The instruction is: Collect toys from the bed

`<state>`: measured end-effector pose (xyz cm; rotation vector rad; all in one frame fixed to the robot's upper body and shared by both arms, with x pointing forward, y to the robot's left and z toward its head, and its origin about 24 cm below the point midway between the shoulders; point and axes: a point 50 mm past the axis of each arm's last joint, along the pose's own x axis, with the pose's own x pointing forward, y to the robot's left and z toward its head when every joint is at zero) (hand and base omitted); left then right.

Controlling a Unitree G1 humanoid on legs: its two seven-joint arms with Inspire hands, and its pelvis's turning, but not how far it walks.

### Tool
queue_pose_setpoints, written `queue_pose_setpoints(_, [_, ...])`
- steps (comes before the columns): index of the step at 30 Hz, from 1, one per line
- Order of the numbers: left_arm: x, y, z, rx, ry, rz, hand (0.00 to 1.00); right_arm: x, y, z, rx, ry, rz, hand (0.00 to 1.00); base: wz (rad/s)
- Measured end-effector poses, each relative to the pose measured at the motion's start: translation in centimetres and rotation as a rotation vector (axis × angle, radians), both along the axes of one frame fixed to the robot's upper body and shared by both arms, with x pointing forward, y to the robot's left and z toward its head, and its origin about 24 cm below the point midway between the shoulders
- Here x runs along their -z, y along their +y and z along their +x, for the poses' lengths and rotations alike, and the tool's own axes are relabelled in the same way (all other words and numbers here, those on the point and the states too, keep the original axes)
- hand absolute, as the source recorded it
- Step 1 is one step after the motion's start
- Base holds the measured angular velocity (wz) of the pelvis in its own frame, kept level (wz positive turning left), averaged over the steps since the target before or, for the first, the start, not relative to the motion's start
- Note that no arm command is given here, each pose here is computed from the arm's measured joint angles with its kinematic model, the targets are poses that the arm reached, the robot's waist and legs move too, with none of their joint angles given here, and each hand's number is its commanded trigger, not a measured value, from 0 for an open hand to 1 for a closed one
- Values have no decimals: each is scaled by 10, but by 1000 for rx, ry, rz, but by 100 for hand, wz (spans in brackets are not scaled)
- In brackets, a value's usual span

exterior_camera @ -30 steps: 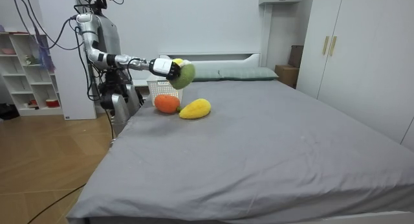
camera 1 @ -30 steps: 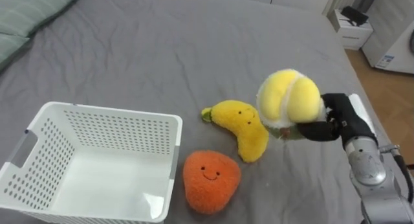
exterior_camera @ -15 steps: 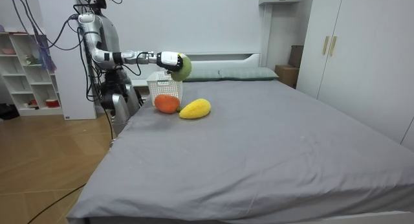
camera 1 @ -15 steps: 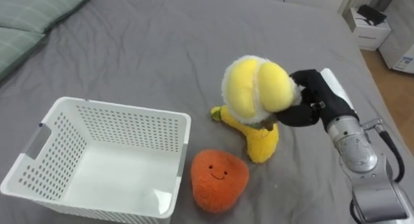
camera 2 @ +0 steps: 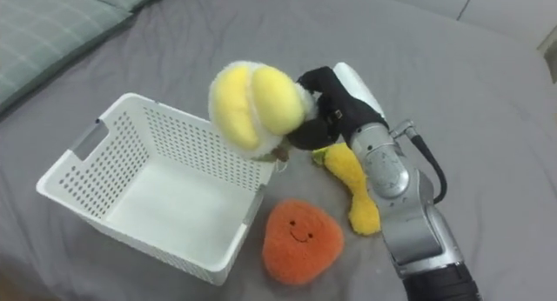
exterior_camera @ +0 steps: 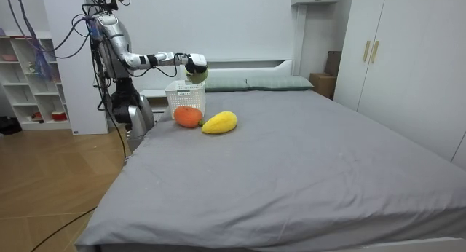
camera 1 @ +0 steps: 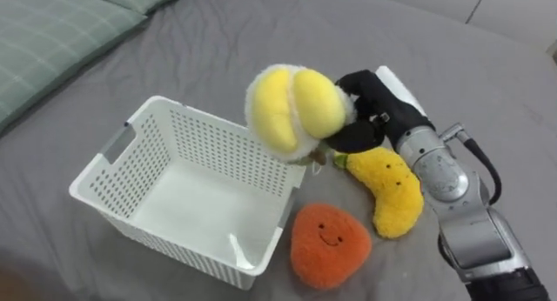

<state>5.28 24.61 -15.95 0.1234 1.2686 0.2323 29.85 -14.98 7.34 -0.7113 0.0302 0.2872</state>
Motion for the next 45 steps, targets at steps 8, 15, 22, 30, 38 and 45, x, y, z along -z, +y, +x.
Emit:
queue_pose_setpoints(8, [1, -2, -1, 7, 31, -1, 0, 10, 24, -4, -80, 68, -2, 0, 21])
queue_pose_setpoints(15, [1, -7, 5, 7, 14, -6, 0, 12, 29, -5, -90, 88, 24, 0, 6])
queue_pose_setpoints(22, [0, -8, 9, 4, 1, 3, 0, 13, 30, -5, -85, 87, 24, 0, 0])
queue_pose_setpoints(30, [0, -9, 10, 16, 1, 23, 0, 19, 27, -5, -70, 106, 18, 0, 0])
queue_pose_setpoints(38, [0, -11, 15, 18, -10, 15, 0, 20, 23, -4, -63, 109, 4, 0, 0])
queue_pose_setpoints(45, [0, -9, 13, -27, -15, 12, 0, 17, 1, 0, 18, 90, -21, 0, -5])
